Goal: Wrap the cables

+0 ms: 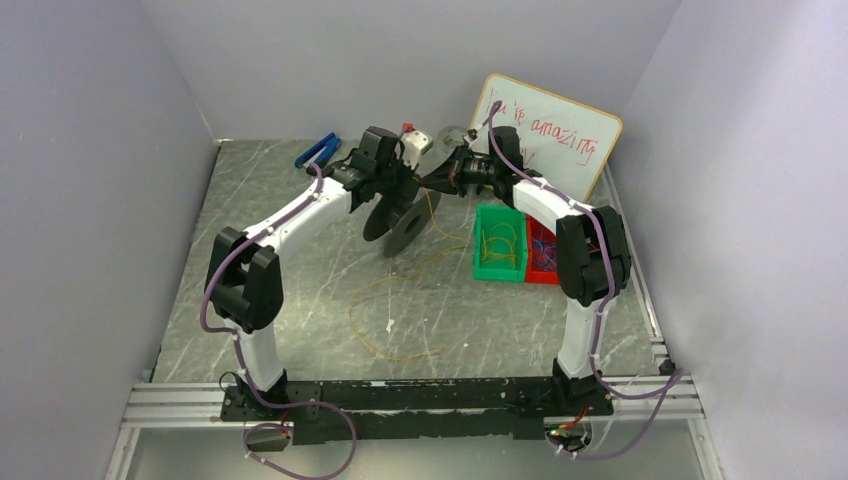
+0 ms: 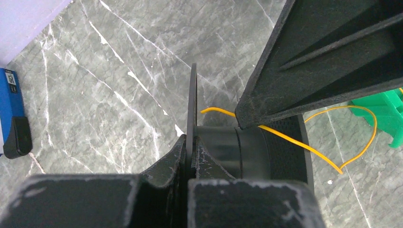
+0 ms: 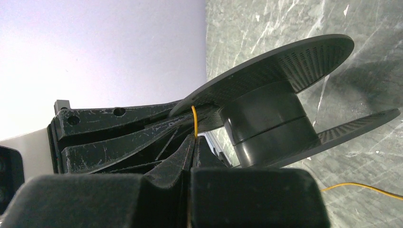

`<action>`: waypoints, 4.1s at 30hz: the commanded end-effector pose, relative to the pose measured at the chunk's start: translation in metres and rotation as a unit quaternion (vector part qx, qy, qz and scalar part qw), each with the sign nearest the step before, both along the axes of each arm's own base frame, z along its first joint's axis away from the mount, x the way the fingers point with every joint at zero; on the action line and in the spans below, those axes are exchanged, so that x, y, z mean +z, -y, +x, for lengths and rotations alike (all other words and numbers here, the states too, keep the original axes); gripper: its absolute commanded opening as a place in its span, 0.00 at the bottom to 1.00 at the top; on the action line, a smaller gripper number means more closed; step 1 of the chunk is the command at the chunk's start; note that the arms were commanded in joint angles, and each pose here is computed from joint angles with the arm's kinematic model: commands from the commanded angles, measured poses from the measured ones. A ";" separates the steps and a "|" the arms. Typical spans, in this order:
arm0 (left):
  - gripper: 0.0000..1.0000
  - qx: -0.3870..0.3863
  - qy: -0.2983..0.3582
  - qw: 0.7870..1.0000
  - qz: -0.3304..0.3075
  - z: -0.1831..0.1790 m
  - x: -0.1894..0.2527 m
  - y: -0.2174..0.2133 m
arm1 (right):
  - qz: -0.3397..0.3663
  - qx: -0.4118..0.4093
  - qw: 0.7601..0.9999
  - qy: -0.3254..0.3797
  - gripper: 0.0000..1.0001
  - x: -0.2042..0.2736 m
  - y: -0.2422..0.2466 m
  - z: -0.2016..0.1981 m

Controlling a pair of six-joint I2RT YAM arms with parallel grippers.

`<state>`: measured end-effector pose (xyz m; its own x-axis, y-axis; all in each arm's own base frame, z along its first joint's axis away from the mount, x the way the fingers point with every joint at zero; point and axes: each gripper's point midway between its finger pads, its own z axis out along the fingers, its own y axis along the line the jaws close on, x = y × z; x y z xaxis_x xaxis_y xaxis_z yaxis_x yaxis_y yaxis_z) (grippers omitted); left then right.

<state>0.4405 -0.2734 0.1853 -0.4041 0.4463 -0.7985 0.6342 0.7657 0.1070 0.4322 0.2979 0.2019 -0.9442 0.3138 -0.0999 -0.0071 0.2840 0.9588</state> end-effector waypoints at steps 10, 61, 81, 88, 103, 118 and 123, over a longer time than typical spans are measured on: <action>0.03 -0.021 -0.021 0.999 -0.019 -0.007 0.001 0.012 | 0.013 0.001 0.999 0.043 0.00 0.031 0.000 0.001; 0.03 -0.027 -0.028 0.999 -0.019 -0.009 -0.003 0.013 | -0.002 -0.003 0.999 0.044 0.00 0.025 0.002 0.007; 0.03 -0.035 -0.035 0.998 -0.024 -0.012 -0.002 0.016 | -0.001 0.000 0.999 0.042 0.00 0.024 -0.002 0.011; 0.03 -0.029 -0.033 0.999 -0.023 -0.011 -0.002 0.015 | -0.006 0.004 0.999 0.042 0.00 0.021 -0.003 0.009; 0.03 -0.029 -0.040 0.998 -0.035 -0.011 -0.002 0.013 | -0.026 0.002 0.998 0.049 0.00 0.014 -0.001 0.009; 0.03 -0.038 -0.042 0.998 -0.036 -0.013 0.000 0.015 | -0.032 0.006 0.998 0.048 0.00 0.010 -0.003 0.011; 0.03 -0.033 -0.045 0.998 -0.038 -0.012 -0.001 0.013 | -0.039 0.010 0.998 0.048 0.00 0.006 -0.003 0.009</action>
